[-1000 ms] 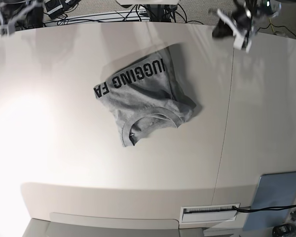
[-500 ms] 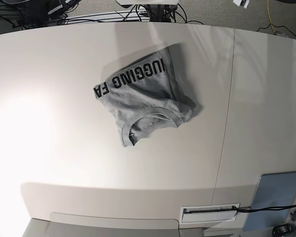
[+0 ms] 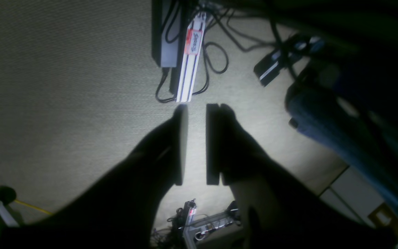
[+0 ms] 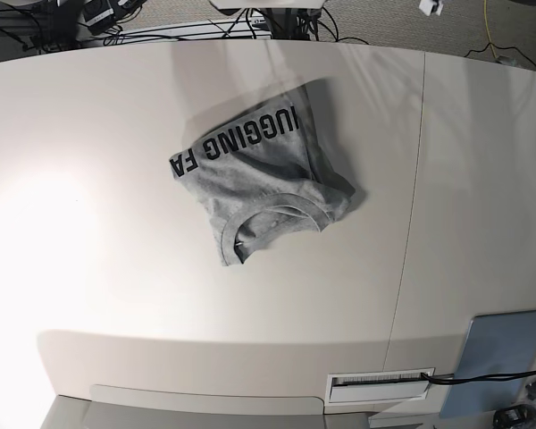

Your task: Fold the T-shirt properly

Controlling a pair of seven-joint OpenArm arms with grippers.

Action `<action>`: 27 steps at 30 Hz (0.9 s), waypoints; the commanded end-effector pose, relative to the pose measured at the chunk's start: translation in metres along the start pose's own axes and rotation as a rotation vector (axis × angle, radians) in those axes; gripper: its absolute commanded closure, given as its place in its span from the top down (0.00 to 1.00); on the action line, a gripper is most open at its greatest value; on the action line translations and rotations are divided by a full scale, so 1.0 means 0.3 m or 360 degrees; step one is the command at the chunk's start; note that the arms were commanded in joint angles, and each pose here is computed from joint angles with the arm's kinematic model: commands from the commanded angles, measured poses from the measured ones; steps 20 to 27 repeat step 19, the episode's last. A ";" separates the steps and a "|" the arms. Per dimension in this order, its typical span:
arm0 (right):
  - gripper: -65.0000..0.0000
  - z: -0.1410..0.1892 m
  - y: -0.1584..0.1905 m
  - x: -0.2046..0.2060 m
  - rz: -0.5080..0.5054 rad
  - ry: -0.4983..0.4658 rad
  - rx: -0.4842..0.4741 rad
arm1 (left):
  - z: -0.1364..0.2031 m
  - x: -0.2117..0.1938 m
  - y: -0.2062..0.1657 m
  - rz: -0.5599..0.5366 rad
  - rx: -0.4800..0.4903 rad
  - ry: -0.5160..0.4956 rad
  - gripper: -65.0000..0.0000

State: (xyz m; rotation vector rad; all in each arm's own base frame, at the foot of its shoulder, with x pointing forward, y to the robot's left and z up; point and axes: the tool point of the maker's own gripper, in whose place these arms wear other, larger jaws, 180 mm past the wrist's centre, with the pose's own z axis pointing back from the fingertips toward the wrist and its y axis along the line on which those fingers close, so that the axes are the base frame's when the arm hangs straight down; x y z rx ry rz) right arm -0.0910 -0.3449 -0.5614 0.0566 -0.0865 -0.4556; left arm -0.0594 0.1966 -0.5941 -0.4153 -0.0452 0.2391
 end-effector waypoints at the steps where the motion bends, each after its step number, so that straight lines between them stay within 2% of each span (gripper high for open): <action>1: 0.00 0.005 -0.020 0.022 0.0067 -0.0009 -0.0017 | -0.001 -0.001 0.008 0.0008 -0.0005 0.0014 0.17; 5: 0.00 -0.062 0.092 0.090 0.0304 -0.0067 0.0091 | -0.087 0.063 -0.049 0.0005 -0.0014 0.0041 0.17; 10: 0.00 -0.131 0.264 0.083 0.0593 0.0031 0.0252 | -0.203 0.049 -0.162 -0.0008 0.0009 0.0156 0.17; 14: 0.00 -0.163 0.291 0.064 0.0737 0.0096 0.0193 | -0.247 0.023 -0.219 -0.0036 0.0019 0.0166 0.17; 18: 0.00 -0.175 0.298 0.046 0.0807 0.0122 0.0161 | -0.258 0.018 -0.235 -0.0022 0.0026 0.0167 0.17; 27: 0.00 -0.176 0.298 0.046 0.0810 0.0123 0.0159 | -0.259 0.018 -0.236 -0.0022 0.0026 0.0167 0.17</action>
